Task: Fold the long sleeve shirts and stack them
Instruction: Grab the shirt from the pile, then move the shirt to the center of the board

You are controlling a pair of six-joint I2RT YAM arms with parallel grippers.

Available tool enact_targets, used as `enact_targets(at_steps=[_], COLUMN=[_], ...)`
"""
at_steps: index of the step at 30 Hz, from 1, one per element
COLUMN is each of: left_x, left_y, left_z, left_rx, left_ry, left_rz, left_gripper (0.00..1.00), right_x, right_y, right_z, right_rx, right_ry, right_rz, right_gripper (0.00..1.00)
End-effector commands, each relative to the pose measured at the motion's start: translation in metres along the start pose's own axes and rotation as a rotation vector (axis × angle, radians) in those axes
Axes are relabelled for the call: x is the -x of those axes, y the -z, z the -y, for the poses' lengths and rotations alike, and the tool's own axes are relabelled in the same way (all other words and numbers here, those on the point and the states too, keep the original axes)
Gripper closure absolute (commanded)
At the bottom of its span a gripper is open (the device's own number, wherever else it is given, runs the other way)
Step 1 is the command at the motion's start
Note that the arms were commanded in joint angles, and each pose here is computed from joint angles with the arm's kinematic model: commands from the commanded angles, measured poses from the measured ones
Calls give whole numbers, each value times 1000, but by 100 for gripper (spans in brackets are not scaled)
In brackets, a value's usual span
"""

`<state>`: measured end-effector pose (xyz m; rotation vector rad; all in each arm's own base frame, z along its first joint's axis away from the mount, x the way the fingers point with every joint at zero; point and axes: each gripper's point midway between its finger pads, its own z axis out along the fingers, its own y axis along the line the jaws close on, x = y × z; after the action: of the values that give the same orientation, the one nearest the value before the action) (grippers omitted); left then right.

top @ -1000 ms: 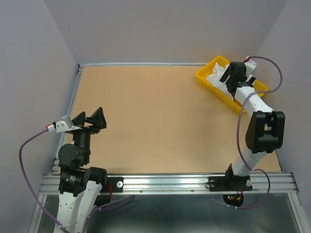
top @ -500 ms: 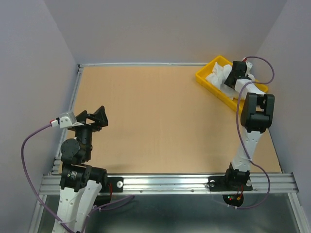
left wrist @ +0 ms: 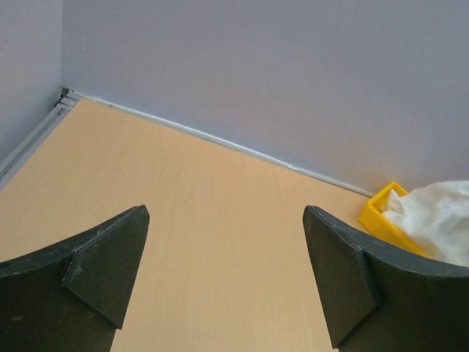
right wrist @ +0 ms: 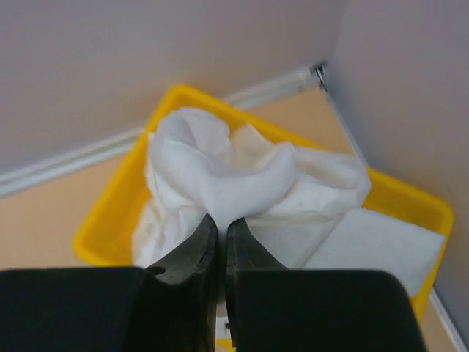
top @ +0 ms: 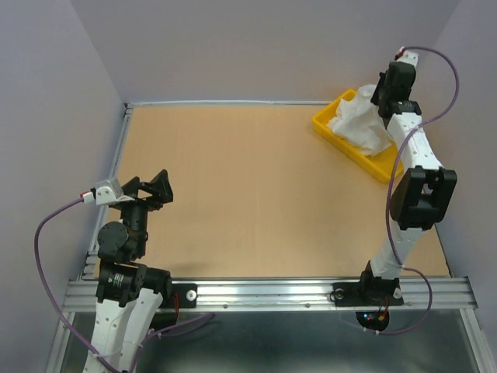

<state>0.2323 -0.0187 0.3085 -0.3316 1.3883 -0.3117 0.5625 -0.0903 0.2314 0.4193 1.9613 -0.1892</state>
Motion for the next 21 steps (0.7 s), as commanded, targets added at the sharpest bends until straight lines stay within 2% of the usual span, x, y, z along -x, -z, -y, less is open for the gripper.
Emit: enact_targets(at_steps=[1, 3, 5, 8, 14, 16, 21], left_x=[13, 13, 14, 14, 16, 16, 16], left_y=[0, 0, 1, 2, 3, 4, 4], left_z=[8, 7, 8, 7, 8, 7, 7], left_rx=[-35, -34, -34, -34, -35, -34, -29], left_ry=[9, 9, 13, 16, 20, 21, 23], left_rz=[54, 55, 56, 58, 62, 64, 63], left_gripper=[1, 1, 1, 1, 1, 1, 1], right_x=[179, 206, 238, 260, 269, 253, 161], right_y=[125, 174, 225, 293, 406, 425, 396], right_z=[-71, -114, -139, -180, -248, -269, -326], right_rx=[252, 385, 510, 734, 1097, 1196, 1304], right_ry=[39, 68, 66, 68, 40, 45, 110], right_rz=[450, 539, 641, 746, 886, 861, 613], right_gripper=[99, 100, 99, 99, 99, 99, 95])
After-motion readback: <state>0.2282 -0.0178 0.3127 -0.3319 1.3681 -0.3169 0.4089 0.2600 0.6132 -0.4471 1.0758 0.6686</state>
